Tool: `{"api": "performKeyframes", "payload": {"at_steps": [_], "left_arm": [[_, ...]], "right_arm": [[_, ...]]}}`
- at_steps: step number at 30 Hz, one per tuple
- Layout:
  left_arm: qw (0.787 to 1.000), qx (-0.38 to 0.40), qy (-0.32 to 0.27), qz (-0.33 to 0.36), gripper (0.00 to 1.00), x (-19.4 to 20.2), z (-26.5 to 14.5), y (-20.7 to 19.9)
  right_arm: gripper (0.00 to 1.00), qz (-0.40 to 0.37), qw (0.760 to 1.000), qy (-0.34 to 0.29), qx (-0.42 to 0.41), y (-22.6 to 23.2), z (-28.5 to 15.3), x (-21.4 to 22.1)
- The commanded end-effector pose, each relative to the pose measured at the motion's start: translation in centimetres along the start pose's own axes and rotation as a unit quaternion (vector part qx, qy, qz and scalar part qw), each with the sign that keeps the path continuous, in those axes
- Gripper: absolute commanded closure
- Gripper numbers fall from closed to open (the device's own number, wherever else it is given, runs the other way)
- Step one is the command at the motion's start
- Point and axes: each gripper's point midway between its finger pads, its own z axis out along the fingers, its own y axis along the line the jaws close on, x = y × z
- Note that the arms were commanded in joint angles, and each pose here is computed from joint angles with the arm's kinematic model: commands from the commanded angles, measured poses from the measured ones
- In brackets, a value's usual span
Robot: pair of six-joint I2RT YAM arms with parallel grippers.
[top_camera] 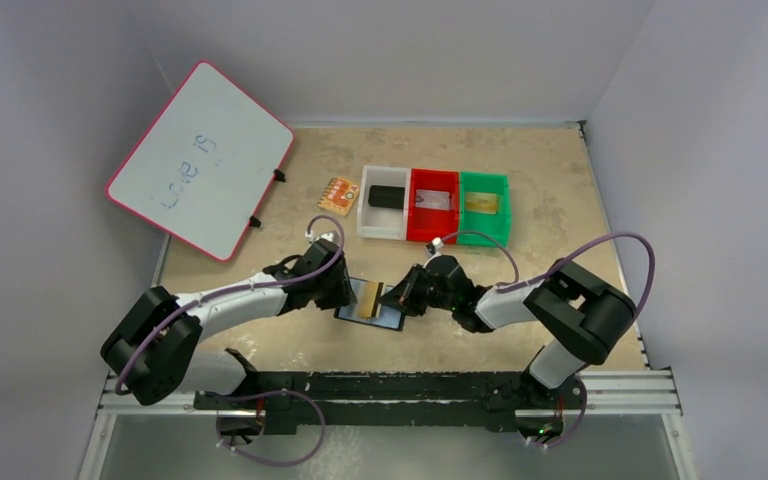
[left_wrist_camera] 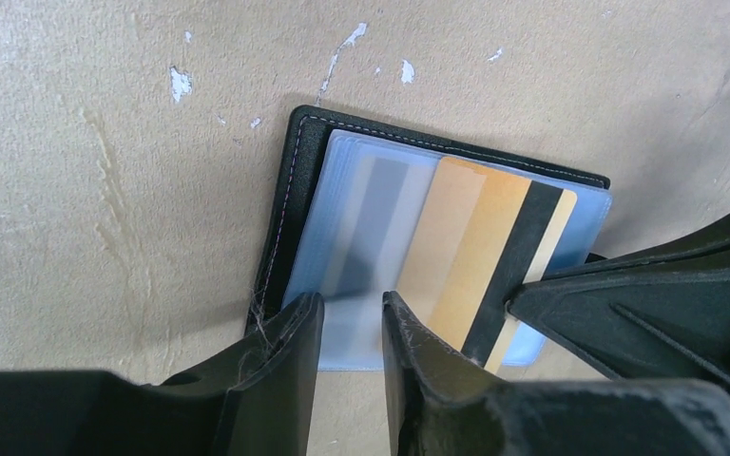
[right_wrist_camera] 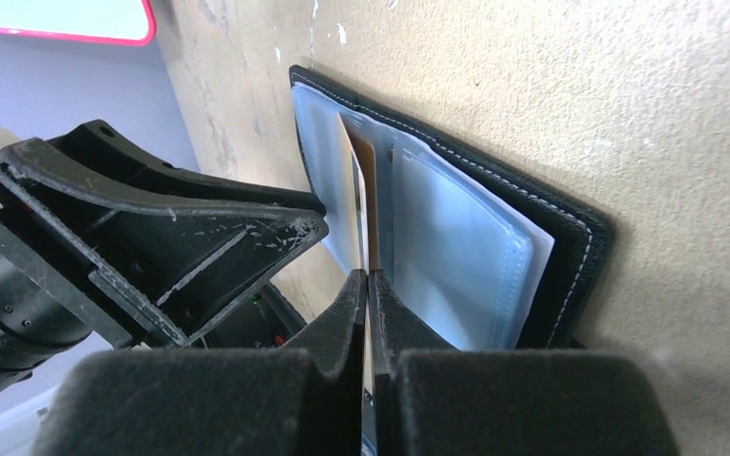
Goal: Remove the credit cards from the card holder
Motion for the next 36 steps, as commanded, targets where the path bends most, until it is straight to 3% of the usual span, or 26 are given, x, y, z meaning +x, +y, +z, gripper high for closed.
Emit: {"api": "performKeyframes", "payload": {"at_steps": [1,8,12,24,36], "left_arm": [[1.000,-0.012,-0.011,0.009,0.66,-0.5,-0.8,0.1],[0.997,0.046,-0.055,0.010,0.55,-3.3,-3.0,-3.4],[0.996,0.086,-0.033,0.020,0.54,-2.8,-2.5,-5.2],[0.999,0.030,0.031,0.021,0.64,1.1,0.9,-2.6],[0.998,0.014,0.051,0.032,0.76,2.7,1.2,-1.4]], "right_arm": [[1.00,-0.004,1.000,-0.021,0.019,-0.5,-0.2,-0.9],[1.00,-0.007,0.999,-0.019,0.036,-0.9,0.0,-1.0],[1.00,-0.007,0.999,-0.015,0.038,-1.1,0.1,-0.8],[1.00,-0.010,1.000,-0.009,0.027,-0.6,0.5,-0.7],[0.88,-0.006,1.000,-0.010,-0.026,1.1,0.9,-1.0]]}}
